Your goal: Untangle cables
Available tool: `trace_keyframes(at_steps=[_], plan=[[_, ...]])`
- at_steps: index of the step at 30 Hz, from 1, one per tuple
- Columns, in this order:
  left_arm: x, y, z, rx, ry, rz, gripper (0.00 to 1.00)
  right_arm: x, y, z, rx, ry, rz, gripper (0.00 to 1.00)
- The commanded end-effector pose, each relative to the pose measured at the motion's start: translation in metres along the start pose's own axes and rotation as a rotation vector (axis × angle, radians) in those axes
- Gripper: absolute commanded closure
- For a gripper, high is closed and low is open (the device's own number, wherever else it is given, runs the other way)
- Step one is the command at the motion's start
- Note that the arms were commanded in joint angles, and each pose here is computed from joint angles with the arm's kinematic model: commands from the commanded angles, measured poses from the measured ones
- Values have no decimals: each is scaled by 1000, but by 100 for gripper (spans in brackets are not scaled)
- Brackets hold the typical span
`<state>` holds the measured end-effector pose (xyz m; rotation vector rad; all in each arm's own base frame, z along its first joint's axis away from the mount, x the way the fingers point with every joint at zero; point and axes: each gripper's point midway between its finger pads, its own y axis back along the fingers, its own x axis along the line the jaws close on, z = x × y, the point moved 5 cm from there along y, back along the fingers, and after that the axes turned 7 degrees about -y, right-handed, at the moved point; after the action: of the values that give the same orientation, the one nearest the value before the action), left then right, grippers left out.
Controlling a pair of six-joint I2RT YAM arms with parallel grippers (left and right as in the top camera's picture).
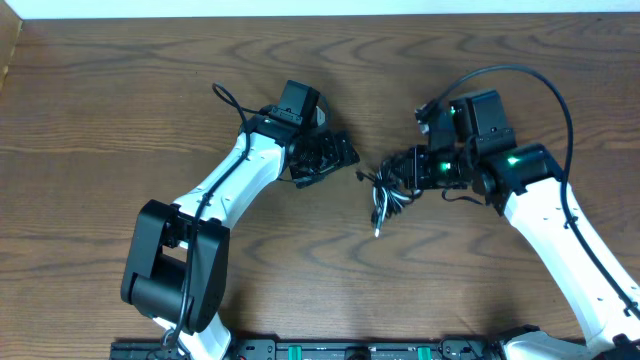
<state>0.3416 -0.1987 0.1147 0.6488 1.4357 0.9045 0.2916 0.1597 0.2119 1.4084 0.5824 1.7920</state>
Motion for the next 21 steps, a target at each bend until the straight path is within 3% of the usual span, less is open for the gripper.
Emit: trace_keyframes(at_steps=[1,8,14,16,20,21], plan=[[0,-2,2,3,-11,3,15,8,8,16,-76,179,-16,99],[1,-2,1,12,-7,10,15,-5,12,36,-204,196,-153,99],[1,-2,0,15,-5,12,15,28,9,16,-75,383,126,99],[1,-3,-1,17,-5,14,15,19,9,24,-122,349,42,99],[0,-3,-2,20,-14,14,15,-28,20,47,-319,-5,-329,99],[-1,-4,-3,22,-16,14,15,-24,18,46,-302,39,-304,99]])
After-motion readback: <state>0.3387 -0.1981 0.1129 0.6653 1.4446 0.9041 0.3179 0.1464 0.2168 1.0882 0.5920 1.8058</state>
